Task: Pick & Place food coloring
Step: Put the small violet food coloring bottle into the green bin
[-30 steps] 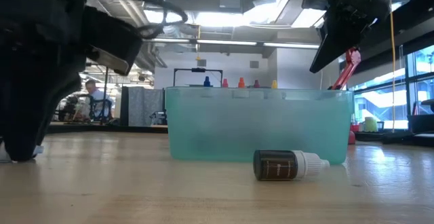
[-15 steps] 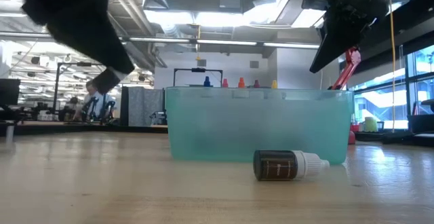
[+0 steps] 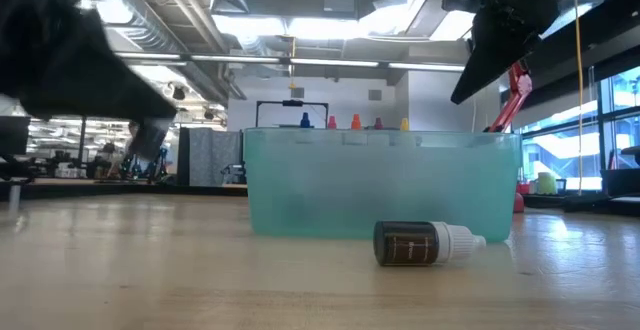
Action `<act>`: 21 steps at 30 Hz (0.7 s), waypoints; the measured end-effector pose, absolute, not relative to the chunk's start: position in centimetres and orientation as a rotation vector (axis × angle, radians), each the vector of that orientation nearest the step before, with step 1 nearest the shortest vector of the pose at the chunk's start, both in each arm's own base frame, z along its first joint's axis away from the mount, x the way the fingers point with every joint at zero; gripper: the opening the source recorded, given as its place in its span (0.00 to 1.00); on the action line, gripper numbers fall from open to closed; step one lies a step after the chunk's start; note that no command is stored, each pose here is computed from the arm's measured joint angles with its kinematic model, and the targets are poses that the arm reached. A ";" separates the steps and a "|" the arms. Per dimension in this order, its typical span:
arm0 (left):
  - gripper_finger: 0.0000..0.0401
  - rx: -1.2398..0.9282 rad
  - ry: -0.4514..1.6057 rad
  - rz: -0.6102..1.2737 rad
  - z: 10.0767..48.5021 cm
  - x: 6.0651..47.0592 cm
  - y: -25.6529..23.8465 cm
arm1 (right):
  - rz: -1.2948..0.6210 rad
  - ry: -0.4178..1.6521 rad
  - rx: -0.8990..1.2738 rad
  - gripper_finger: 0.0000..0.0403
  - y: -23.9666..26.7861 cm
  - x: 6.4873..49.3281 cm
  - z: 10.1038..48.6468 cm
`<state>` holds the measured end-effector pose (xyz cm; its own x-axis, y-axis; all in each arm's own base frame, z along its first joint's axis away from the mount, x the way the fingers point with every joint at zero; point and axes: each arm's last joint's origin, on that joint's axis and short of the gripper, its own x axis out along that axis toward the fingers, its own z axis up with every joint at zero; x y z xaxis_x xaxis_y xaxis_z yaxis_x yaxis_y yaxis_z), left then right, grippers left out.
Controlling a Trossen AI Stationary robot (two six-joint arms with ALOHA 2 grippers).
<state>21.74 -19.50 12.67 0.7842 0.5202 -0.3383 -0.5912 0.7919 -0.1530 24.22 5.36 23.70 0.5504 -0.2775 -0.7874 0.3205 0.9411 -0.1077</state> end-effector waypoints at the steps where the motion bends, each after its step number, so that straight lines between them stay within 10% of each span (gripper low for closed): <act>1: 0.14 -0.254 0.281 0.607 12.1 21.6 -19.4 | -0.354 0.922 0.051 0.27 5.4 24.2 23.7; 21: 0.15 -0.145 0.185 0.655 5.9 21.7 -19.3 | -0.354 0.917 0.052 0.27 5.4 24.3 23.7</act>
<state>21.73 -19.26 5.93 0.7774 0.5908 -0.2158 -0.6165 0.7838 -0.0750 24.26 5.37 23.73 0.5546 -0.2778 -0.7844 0.3218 0.9409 -0.1057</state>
